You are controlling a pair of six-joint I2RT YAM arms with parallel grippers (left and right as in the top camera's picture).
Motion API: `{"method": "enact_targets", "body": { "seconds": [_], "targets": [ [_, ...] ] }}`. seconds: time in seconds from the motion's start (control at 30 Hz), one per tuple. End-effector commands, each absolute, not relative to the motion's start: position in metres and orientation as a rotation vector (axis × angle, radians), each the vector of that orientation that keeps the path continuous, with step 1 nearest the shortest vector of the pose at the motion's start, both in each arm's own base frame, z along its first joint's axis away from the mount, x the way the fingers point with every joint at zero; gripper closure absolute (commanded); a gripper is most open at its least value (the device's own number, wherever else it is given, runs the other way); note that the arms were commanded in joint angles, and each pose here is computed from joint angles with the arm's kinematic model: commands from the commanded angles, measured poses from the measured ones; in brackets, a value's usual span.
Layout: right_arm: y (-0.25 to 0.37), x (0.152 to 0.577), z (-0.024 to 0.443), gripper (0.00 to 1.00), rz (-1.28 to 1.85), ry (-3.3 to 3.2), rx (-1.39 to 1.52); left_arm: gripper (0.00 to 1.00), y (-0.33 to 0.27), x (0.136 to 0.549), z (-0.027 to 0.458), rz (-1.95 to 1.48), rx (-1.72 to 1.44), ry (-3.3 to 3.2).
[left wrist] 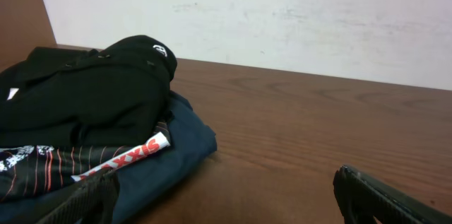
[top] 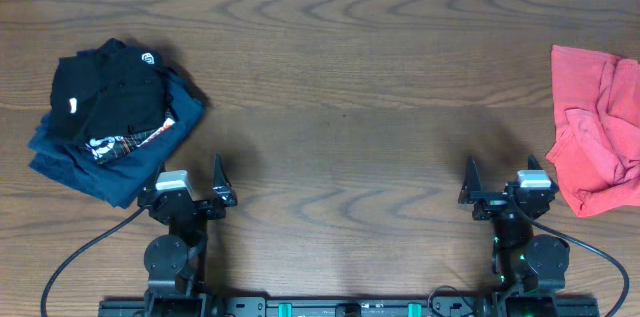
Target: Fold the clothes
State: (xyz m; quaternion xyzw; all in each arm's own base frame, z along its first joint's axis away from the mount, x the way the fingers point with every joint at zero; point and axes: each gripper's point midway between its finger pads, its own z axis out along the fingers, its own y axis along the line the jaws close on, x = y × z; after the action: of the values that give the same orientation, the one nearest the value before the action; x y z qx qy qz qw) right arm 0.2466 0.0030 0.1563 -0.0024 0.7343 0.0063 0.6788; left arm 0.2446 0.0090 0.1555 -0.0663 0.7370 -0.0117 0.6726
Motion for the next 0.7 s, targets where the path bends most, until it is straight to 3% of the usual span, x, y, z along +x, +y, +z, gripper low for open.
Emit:
{"method": "enact_targets", "body": {
  "seconds": [0.0,0.67],
  "targets": [
    [0.0057,0.2465,0.1551,0.01,0.012,1.652,-0.027,0.02,0.0122,0.2434,0.1381,-0.002,-0.157,1.712],
    [0.0057,0.2465,0.1550,0.01,0.012,1.652,-0.027,0.02,0.0087,0.2436,0.1375,-0.020,-0.142,1.716]
  ]
}}
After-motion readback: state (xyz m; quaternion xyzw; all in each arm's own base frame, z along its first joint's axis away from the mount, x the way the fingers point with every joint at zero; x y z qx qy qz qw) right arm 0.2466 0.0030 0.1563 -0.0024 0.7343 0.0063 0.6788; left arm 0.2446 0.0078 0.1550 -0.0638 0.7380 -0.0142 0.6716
